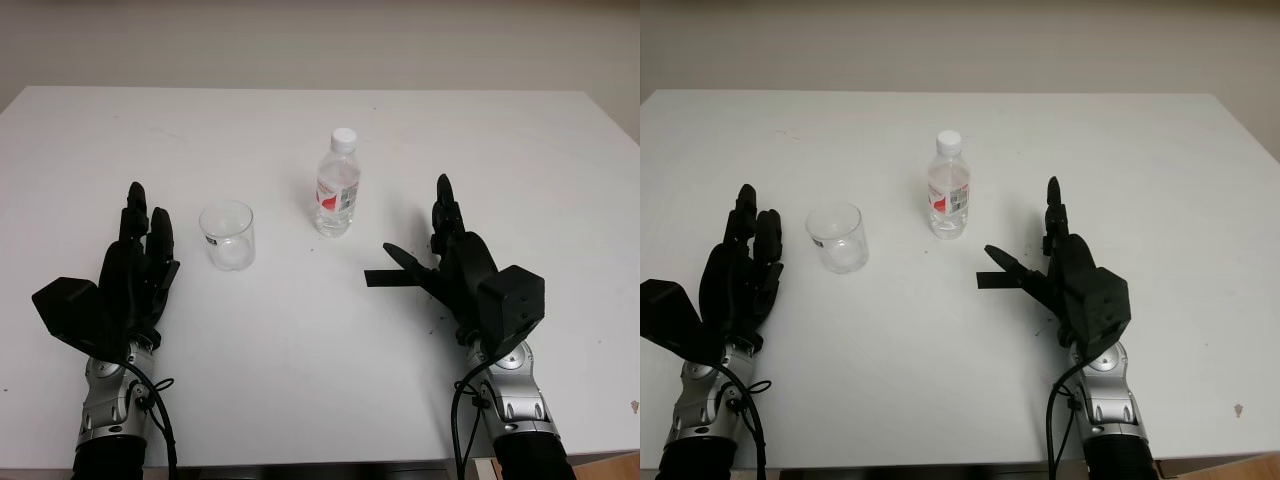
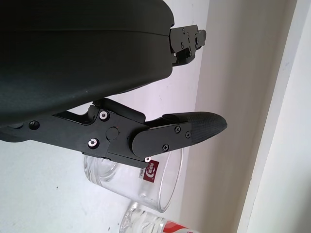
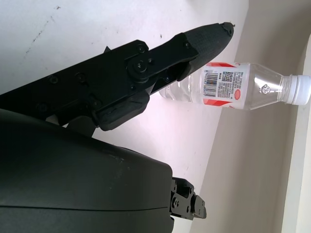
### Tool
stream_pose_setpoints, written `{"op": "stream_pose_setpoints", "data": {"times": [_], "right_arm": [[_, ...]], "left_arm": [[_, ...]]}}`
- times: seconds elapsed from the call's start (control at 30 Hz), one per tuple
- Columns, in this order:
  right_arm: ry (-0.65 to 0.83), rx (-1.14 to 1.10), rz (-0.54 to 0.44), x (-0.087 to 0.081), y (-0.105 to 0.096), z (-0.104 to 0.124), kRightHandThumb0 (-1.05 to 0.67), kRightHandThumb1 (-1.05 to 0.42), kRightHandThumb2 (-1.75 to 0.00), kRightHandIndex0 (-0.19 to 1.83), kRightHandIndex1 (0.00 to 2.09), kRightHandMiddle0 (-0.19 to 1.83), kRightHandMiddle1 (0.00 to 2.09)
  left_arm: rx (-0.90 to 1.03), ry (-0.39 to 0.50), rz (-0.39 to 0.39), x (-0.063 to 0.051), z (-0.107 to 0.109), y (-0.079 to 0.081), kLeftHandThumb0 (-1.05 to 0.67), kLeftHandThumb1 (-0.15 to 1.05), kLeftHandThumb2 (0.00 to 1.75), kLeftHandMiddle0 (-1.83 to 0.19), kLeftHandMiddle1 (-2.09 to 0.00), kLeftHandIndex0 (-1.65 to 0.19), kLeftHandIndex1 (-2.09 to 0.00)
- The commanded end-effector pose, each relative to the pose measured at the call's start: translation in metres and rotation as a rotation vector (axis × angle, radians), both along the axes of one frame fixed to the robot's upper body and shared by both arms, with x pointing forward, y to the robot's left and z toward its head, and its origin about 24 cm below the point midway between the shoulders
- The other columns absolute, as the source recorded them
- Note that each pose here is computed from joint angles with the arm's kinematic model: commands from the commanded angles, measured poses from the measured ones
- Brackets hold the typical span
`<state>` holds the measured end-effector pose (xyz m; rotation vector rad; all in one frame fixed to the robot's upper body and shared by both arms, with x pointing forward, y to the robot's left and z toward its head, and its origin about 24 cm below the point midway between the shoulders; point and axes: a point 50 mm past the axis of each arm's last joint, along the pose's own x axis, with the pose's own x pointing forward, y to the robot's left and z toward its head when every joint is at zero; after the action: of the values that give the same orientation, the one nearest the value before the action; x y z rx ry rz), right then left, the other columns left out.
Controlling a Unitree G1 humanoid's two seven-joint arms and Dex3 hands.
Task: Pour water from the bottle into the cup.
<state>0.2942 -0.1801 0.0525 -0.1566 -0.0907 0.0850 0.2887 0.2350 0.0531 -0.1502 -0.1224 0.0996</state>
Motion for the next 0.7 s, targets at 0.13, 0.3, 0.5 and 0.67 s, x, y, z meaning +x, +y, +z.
{"op": "stream_pose_setpoints", "data": {"times": [0.13, 0.3, 0.5, 0.67], "right_arm": [[-0.022, 0.025, 0.016, 0.005, 0.003, 0.006, -0.90, -0.89, -0.05, -0.19, 0.00, -0.19, 0.00], [-0.032, 0.032, 0.012, 0.009, 0.004, 0.006, -0.90, -0.89, -0.05, -0.19, 0.00, -0.19, 0.00], [-0.081, -0.009, 0.058, 0.023, 0.015, 0.018, -0.96, -0.91, -0.06, -0.19, 0.00, -0.19, 0.00], [-0.094, -0.037, 0.110, 0.042, 0.030, 0.032, -0.98, -0.92, -0.06, -0.19, 0.00, -0.19, 0.00]], "left_arm": [[0.000, 0.015, -0.008, 0.001, -0.003, -0.001, -0.62, 1.05, 0.54, 0.11, -0.05, 0.13, -0.06], [-0.013, 0.014, -0.006, 0.005, -0.002, -0.002, -0.63, 1.05, 0.52, 0.11, -0.05, 0.13, -0.05], [-0.003, 0.007, 0.001, 0.005, -0.003, -0.002, -0.62, 1.05, 0.55, 0.10, -0.06, 0.13, -0.06], [-0.006, -0.001, -0.002, 0.004, -0.002, -0.001, -0.61, 1.05, 0.55, 0.10, -0.06, 0.13, -0.06]]}}
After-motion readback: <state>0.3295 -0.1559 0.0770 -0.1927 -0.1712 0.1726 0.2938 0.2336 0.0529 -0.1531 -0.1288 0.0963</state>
